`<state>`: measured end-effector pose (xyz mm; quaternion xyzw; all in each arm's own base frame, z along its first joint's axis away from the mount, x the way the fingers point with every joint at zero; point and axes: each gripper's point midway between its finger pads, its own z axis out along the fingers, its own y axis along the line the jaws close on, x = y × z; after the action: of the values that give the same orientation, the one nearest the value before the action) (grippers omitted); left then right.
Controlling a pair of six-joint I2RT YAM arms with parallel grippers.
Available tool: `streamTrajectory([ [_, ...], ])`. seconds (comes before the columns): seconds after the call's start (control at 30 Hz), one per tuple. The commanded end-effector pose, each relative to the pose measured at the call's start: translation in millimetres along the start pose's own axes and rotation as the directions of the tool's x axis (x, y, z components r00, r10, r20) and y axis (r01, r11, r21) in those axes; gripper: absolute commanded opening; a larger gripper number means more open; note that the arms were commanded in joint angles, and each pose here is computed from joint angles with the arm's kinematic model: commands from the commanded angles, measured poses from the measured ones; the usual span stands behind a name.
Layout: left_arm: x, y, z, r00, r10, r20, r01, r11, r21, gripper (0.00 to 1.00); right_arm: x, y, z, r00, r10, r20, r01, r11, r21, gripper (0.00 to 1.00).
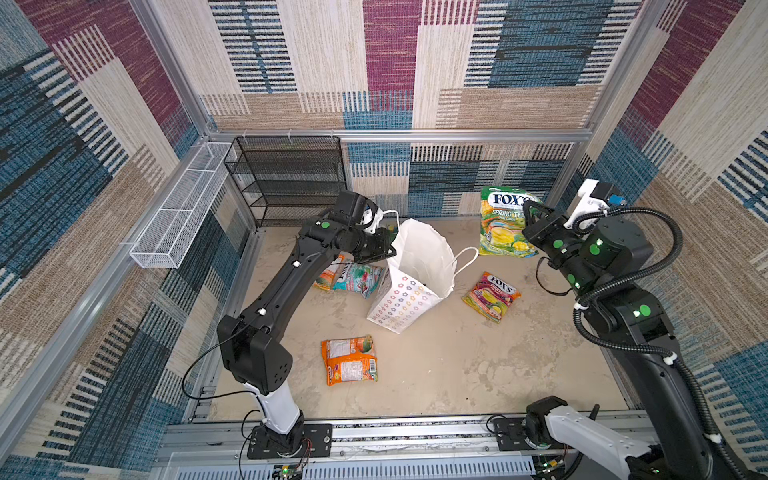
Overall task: Place the snacks into the paper bag
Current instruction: 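Lift the green packet with the right gripper toward the bag, then carry the green Spring Tea packet over the bag opening with the right gripper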
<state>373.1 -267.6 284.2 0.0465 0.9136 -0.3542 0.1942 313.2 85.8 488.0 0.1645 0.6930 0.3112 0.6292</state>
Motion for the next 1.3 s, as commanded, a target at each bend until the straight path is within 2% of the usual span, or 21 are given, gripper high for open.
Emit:
streamTrajectory([
  [0.0,-2.2,-4.1,0.8,1.0,-0.009,0.005,0.009,1.0,0.022,0.0,-7.9,28.8,9.2,1.0,0.01,-0.003,-0.01,0.993,-0.121,0.0],
  [0.23,-2.0,-3.6,1.1,1.0,-0.008,0.004,0.008,1.0,0.021,0.0,17.8,52.3,48.7,0.991,0.021,-0.129,-0.049,0.975,-0.219,0.0],
  [0.6,-2.4,-2.6,2.0,1.0,-0.015,-0.001,0.015,1.0,0.025,0.0,66.8,99.9,94.1,0.973,-0.037,-0.229,-0.032,0.956,-0.292,0.0],
  [0.67,-2.3,-2.2,2.7,1.0,-0.015,-0.001,0.015,1.0,0.023,0.0,57.5,107.1,94.2,0.979,-0.045,-0.201,-0.017,0.954,-0.3,0.0],
  [0.8,-3.0,-0.4,3.3,1.0,-0.023,-0.004,0.023,0.999,0.024,0.0,13.1,120.0,78.9,0.996,-0.044,-0.075,0.02,0.955,-0.294,0.0],
  [0.87,-4.1,-0.6,1.5,1.0,-0.029,-0.002,0.029,0.999,0.031,0.0,7.7,121.8,72.9,0.998,-0.038,-0.055,0.019,0.953,-0.303,0.0],
  [1.07,-6.8,0.0,-1.2,0.999,-0.035,0.003,0.034,0.999,0.042,0.0,58.0,103.2,85.4,0.984,-0.067,-0.167,0.013,0.952,-0.306,0.0],
  [1.27,-6.4,2.0,0.6,0.999,-0.043,0.0,0.043,0.998,0.037,0.0,121.1,80.9,99.4,0.946,-0.114,-0.302,0.025,0.959,-0.282,0.0],
])
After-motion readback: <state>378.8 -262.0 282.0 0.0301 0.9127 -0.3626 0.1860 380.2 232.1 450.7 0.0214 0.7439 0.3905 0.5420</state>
